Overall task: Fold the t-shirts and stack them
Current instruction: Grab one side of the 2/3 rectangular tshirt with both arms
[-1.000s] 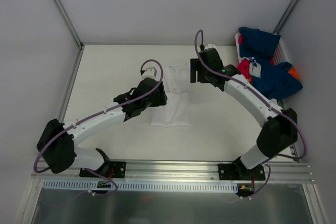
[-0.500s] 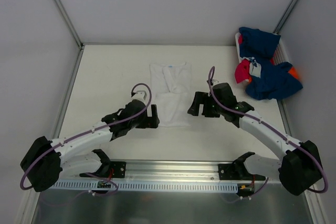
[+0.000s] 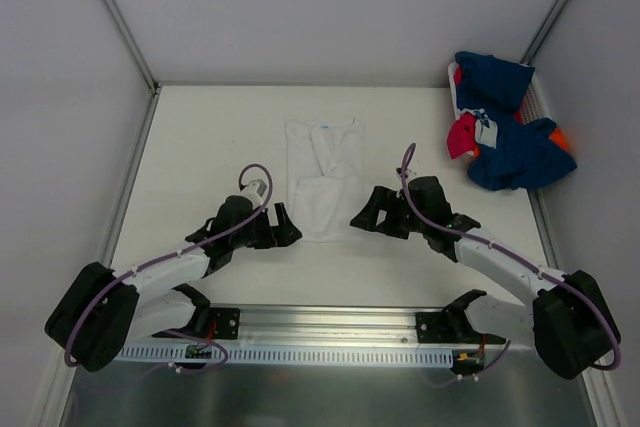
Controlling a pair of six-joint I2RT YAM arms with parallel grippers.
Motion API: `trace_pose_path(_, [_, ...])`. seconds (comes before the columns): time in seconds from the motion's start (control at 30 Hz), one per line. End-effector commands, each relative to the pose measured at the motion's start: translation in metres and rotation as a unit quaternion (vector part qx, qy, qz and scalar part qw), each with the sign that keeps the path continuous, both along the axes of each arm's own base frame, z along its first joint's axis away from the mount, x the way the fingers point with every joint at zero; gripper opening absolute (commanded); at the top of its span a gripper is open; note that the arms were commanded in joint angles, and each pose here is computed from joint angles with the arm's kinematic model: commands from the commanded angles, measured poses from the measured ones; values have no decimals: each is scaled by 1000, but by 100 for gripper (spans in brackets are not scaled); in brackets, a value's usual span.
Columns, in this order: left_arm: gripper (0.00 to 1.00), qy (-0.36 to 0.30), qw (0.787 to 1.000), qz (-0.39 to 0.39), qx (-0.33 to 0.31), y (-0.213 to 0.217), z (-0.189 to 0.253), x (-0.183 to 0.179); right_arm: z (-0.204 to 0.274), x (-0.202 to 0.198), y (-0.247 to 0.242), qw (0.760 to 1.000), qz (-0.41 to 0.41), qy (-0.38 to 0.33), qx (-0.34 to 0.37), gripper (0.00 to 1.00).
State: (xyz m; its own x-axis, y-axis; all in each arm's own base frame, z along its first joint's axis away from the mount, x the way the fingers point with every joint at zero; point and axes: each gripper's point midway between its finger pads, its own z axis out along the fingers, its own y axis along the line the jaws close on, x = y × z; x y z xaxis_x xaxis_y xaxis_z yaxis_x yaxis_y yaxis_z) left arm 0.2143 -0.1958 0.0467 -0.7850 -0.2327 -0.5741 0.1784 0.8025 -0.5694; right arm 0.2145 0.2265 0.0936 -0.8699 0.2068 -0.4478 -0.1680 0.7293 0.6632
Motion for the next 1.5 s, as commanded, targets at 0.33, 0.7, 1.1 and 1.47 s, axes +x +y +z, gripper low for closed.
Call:
trace_pose_path(0.33, [99, 17, 999, -32, -36, -21, -21, 13, -21, 5, -5, 999, -29, 11, -11, 94])
trace_pose_path(0.7, [99, 37, 998, -33, -26, -19, -33, 9, -64, 10, 14, 998, -25, 59, -7, 93])
trace_pose_path(1.1, [98, 46, 998, -38, -27, -21, -36, 8, -86, 9, 40, 996, -8, 86, -8, 91])
trace_pose_path(1.47, [0, 75, 996, -49, -7, -21, -50, 6, -86, 7, 40, 996, -5, 74, -43, 90])
